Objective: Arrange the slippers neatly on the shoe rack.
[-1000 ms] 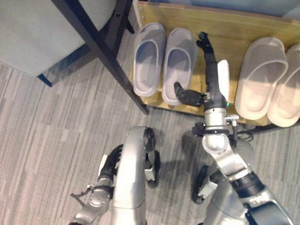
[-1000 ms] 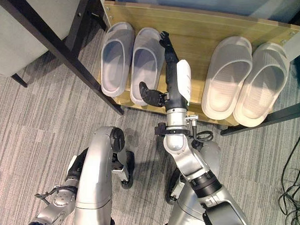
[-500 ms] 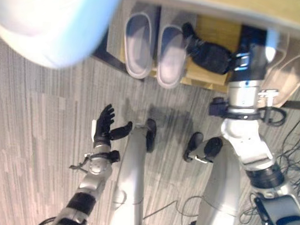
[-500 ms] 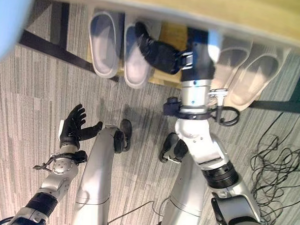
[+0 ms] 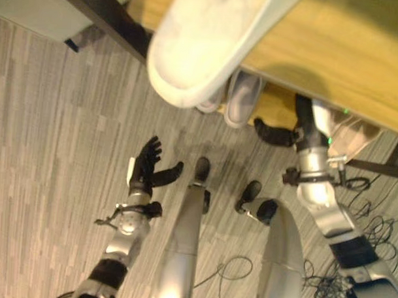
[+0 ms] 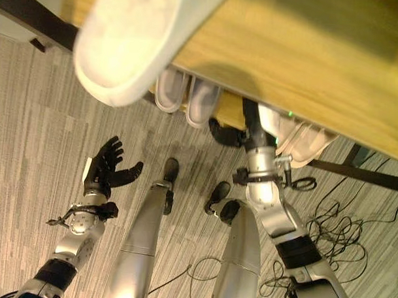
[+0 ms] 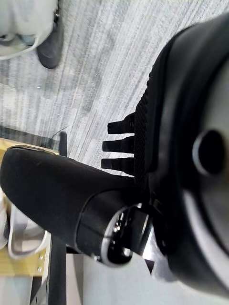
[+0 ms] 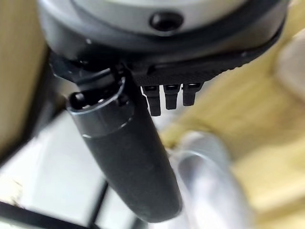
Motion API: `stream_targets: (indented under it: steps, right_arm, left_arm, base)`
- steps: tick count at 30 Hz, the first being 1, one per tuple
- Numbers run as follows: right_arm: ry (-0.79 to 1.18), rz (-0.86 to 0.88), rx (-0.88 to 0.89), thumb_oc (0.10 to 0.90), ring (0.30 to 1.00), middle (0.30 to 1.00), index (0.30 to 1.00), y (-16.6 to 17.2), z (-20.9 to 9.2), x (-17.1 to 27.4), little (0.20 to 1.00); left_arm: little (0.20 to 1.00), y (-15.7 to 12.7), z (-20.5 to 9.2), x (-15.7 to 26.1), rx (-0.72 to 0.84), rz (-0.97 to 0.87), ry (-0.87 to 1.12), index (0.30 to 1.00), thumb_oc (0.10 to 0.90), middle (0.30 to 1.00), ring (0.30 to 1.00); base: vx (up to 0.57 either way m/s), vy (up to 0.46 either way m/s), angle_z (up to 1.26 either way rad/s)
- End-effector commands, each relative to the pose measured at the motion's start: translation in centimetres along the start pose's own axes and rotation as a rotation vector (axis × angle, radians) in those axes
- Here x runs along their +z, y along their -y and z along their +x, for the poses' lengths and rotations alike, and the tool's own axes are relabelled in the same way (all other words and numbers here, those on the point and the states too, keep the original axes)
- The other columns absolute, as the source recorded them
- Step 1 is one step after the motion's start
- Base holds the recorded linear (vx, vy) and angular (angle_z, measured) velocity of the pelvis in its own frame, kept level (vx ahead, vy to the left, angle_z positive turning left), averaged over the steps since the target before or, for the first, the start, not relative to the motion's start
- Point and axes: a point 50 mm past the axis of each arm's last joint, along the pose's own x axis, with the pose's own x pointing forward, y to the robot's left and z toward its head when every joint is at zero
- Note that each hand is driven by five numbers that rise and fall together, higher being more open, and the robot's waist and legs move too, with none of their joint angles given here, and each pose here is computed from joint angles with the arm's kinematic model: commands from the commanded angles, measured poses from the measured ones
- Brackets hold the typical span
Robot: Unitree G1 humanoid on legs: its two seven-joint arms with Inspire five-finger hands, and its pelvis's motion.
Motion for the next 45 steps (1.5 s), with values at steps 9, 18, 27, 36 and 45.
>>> stream_targets:
  steps: [9,18,27,36,45]
  right_arm:
    - [-0.207,-0.145,0.281,0.800,0.900,0.900,0.900,-2.6,-7.7,-6.0,0.900]
    - [-0.427,-0.161,0.490,0.800,0.900,0.900,0.900,-4.0,-14.0,-9.4,0.900]
    - [-0.645,-0.174,0.623,0.800,0.900,0.900,0.900,-4.5,-19.1,-12.0,0.900]
    - [-0.798,-0.177,0.700,0.800,0.900,0.900,0.900,-4.9,-22.5,-13.3,0.900]
    - [-0.882,-0.205,0.781,0.800,0.900,0.900,0.900,-5.1,-25.2,-13.8,0.900]
  left_arm:
    - [0.900,-1.3,-4.9,-5.4,-0.092,0.095,-0.199,0.900,0.800,0.900,0.900]
    - [0.900,-2.4,-7.6,-7.3,-0.133,0.186,-0.304,0.900,0.800,0.900,0.900]
    - [0.900,-2.5,-9.7,-7.0,-0.271,0.209,-0.326,0.900,0.800,0.900,0.900]
    - [0.900,-2.4,-11.1,-5.7,-0.328,0.087,-0.311,0.900,0.800,0.900,0.900]
    - [0.900,-2.5,-10.8,-0.8,-0.342,-0.049,-0.118,0.900,0.800,0.900,0.900]
  base:
    - [0.10,-0.071,0.01]
    - [0.13,-0.038,-0.02]
    - [0.09,0.004,-0.03]
    - [0.02,0.015,-0.10]
    - [-0.01,-0.004,-0.03]
